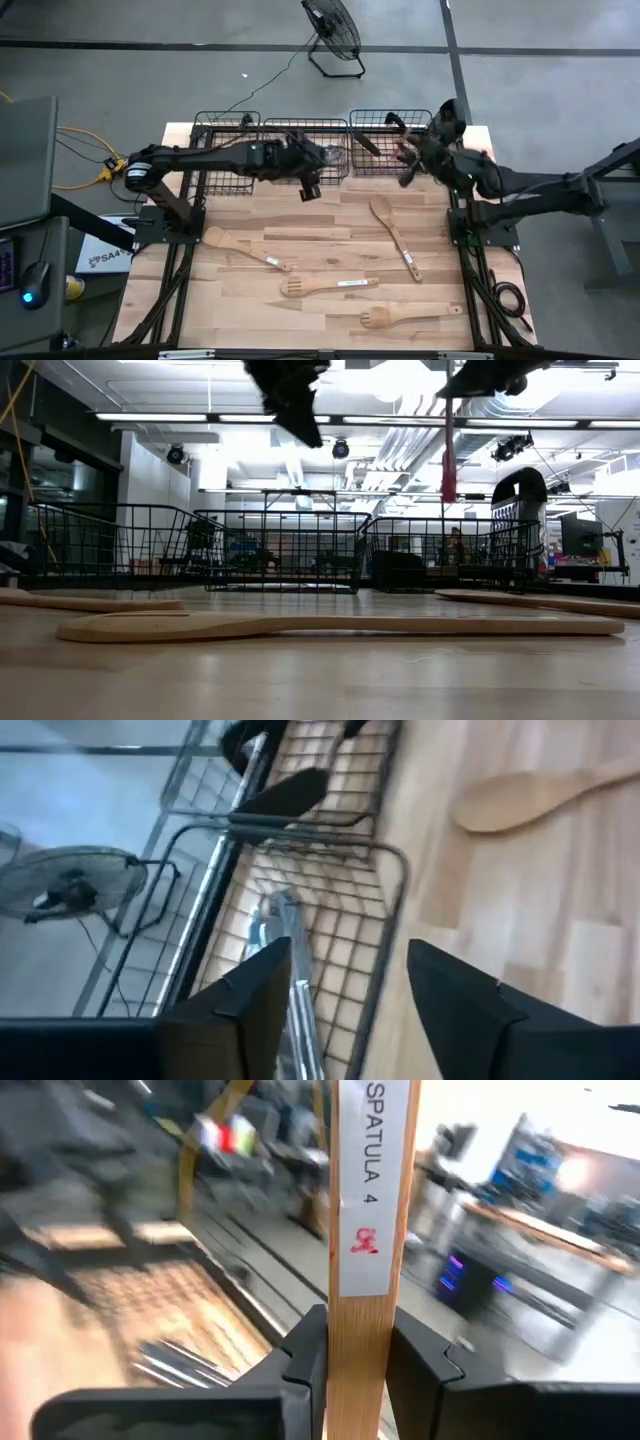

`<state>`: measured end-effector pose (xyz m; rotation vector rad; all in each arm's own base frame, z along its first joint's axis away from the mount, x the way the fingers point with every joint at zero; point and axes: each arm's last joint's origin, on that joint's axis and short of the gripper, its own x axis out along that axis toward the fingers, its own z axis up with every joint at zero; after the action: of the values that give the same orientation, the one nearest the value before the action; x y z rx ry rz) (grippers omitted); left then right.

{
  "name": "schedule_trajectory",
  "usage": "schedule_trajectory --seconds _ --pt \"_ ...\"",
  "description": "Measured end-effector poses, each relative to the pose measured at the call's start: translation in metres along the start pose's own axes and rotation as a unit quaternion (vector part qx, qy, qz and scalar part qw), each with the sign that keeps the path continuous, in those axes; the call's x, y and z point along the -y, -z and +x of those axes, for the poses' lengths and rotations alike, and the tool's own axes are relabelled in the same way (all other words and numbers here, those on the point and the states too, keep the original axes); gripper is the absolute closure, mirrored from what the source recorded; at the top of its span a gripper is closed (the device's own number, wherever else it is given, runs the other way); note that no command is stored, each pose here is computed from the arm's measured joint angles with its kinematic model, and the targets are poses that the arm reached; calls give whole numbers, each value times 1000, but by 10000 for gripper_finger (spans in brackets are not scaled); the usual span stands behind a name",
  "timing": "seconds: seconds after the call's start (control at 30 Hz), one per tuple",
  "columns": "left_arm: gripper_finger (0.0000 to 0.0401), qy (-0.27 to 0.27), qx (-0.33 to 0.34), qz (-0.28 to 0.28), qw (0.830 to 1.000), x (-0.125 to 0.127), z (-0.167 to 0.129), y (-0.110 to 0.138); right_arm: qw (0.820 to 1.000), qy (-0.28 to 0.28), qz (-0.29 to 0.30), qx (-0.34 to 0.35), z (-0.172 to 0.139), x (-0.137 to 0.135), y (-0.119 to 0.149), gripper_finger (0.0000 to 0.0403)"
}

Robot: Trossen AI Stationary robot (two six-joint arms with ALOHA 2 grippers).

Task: Pick & Place Kitchen Items
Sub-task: Put the red silicone spatula into the right wire basket

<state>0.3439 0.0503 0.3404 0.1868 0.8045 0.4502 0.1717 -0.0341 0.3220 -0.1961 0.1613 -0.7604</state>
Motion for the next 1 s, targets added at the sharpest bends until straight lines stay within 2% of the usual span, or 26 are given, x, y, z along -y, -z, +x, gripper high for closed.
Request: schedule_trajectory --seconds 0.13,0.27,0.43,0.57,0.73,0.93,1.0 --pt "238 -1 35 -32 999 -9 -5 20 996 33 -30 -79 17 13 1 338" --pt "259 0 89 -57 994 -9 -12 45 988 65 -32 -133 36 23 5 338" --pt "268 3 147 -95 985 -9 -23 77 979 106 -24 -175 66 34 13 338" --pt "268 5 189 -123 974 -10 -30 101 963 141 -11 -227 93 38 34 338" --pt "268 13 196 -149 969 -8 -32 127 945 158 -29 -286 117 38 60 338" --pt "268 16 193 -164 967 -6 -31 138 923 172 -63 -340 141 35 61 338" --pt "268 17 189 -164 968 -6 -30 139 910 179 -83 -364 148 34 59 338"
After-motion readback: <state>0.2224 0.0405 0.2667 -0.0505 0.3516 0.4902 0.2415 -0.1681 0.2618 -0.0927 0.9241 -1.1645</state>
